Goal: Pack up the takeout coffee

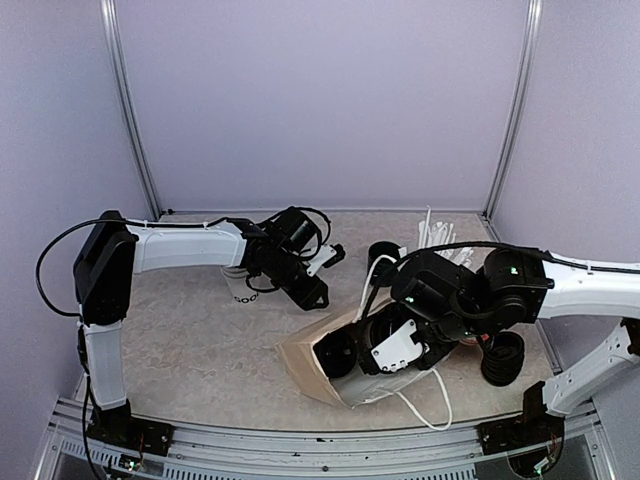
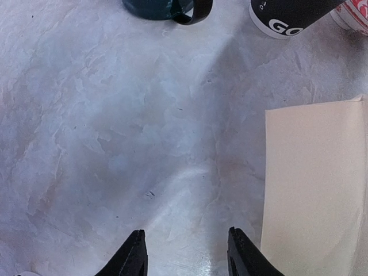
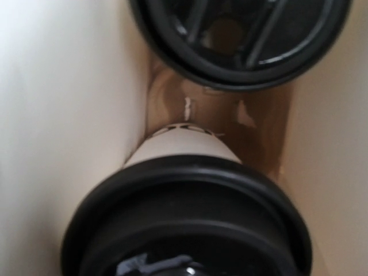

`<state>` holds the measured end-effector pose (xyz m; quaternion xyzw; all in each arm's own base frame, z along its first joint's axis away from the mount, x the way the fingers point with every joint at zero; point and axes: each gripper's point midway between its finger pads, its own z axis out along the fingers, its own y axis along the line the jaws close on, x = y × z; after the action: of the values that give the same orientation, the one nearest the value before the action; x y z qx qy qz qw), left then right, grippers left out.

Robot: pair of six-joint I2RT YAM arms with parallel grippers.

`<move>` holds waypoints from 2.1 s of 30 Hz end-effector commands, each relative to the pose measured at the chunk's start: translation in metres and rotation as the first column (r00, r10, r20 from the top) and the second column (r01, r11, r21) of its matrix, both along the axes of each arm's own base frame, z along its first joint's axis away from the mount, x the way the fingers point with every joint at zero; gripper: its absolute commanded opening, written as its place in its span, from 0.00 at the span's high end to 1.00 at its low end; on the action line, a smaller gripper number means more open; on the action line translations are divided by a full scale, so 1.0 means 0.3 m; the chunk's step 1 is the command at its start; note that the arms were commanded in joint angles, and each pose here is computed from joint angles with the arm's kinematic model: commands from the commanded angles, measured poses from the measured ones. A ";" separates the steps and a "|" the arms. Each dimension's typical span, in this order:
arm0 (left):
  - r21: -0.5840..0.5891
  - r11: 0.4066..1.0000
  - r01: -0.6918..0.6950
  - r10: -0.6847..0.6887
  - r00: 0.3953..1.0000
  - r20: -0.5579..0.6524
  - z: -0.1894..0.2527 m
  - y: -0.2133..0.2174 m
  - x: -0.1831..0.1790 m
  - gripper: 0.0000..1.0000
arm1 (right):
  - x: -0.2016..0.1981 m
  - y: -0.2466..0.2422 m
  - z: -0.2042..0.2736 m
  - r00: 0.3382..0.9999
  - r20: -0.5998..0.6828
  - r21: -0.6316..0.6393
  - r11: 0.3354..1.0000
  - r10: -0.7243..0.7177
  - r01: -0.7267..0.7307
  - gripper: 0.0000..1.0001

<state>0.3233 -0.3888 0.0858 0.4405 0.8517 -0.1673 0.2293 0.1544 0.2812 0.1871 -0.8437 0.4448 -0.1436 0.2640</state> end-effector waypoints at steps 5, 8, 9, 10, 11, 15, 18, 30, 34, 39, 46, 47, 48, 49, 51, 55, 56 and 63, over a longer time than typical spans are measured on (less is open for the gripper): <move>-0.011 0.998 0.059 -0.059 0.998 0.002 -0.010 -0.038 -0.007 0.52 | -0.001 -0.038 -0.009 1.000 0.004 -0.037 0.999 -0.004 0.005 0.68; -0.019 0.997 0.074 -0.074 0.997 0.003 -0.004 -0.046 -0.009 0.52 | 0.029 -0.032 0.000 0.998 0.057 -0.012 1.000 -0.028 0.029 0.69; -0.026 0.996 0.082 -0.082 0.997 0.002 -0.003 -0.052 -0.014 0.52 | 0.036 -0.028 0.009 0.997 0.069 -0.001 0.999 -0.034 0.034 0.69; -0.032 0.995 0.089 -0.089 0.996 0.000 0.000 -0.056 -0.019 0.53 | 0.041 -0.023 0.013 0.996 0.079 0.010 0.999 -0.040 0.039 0.69; -0.038 0.995 0.097 -0.097 0.995 0.001 0.004 -0.063 -0.023 0.52 | 0.051 -0.017 0.020 0.995 0.092 0.023 0.999 -0.047 0.045 0.69; -0.049 0.990 0.132 -0.133 0.991 -0.010 -0.003 -0.088 -0.052 0.52 | 0.073 0.000 0.035 0.992 0.114 0.055 0.997 -0.061 0.055 0.69; -0.049 0.987 0.151 -0.152 0.988 -0.016 -0.016 -0.098 -0.068 0.52 | 0.086 0.008 0.041 0.991 0.113 0.073 0.995 -0.075 0.067 0.69; -0.054 0.986 0.160 -0.161 0.987 -0.022 -0.029 -0.100 -0.069 0.52 | 0.101 -0.004 -0.014 0.993 0.061 0.045 0.994 -0.099 0.096 0.69; -0.054 0.986 0.157 -0.159 0.987 -0.022 -0.030 -0.096 -0.065 0.52 | 0.117 -0.014 -0.030 0.993 0.045 0.035 0.993 -0.111 0.110 0.70; -0.061 0.985 0.160 -0.162 0.987 -0.022 -0.025 -0.100 -0.067 0.52 | 0.124 -0.018 -0.050 0.993 0.036 0.027 0.993 -0.114 0.113 0.70; -0.058 0.985 0.164 -0.166 0.986 -0.032 -0.036 -0.096 -0.078 0.52 | 0.135 -0.018 -0.082 0.993 0.027 0.011 0.993 -0.119 0.119 0.70; -0.060 0.984 0.165 -0.167 0.985 -0.031 -0.034 -0.096 -0.079 0.52 | 0.137 -0.018 -0.084 0.993 0.027 0.009 0.993 -0.118 0.118 0.70; -0.061 0.984 0.165 -0.167 0.985 -0.031 -0.032 -0.094 -0.079 0.52 | 0.138 -0.017 -0.086 0.993 0.027 0.006 0.993 -0.118 0.118 0.70; -0.061 0.984 0.165 -0.168 0.985 -0.031 -0.032 -0.094 -0.080 0.52 | 0.139 -0.018 -0.088 0.993 0.026 0.003 0.993 -0.118 0.118 0.70; -0.061 0.984 0.168 -0.170 0.985 -0.033 -0.033 -0.094 -0.083 0.52 | 0.143 -0.017 -0.093 0.992 0.027 -0.001 0.993 -0.121 0.121 0.70; -0.066 0.982 0.177 -0.180 0.983 -0.038 -0.031 -0.098 -0.092 0.52 | 0.145 -0.016 -0.108 0.992 0.022 -0.015 0.992 -0.123 0.124 0.70; -0.066 0.981 0.181 -0.183 0.982 -0.040 -0.031 -0.099 -0.096 0.52 | 0.146 -0.015 -0.113 0.992 0.021 -0.018 0.992 -0.124 0.124 0.70; -0.065 0.980 0.186 -0.189 0.981 -0.046 -0.034 -0.092 -0.108 0.52 | 0.137 -0.007 -0.137 0.993 -0.010 -0.041 0.993 -0.114 0.114 0.69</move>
<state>0.2968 -0.4119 0.0743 0.4972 0.8166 -0.2112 0.2033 0.1974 0.2832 0.1608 -0.8156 0.4847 -0.1719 0.2652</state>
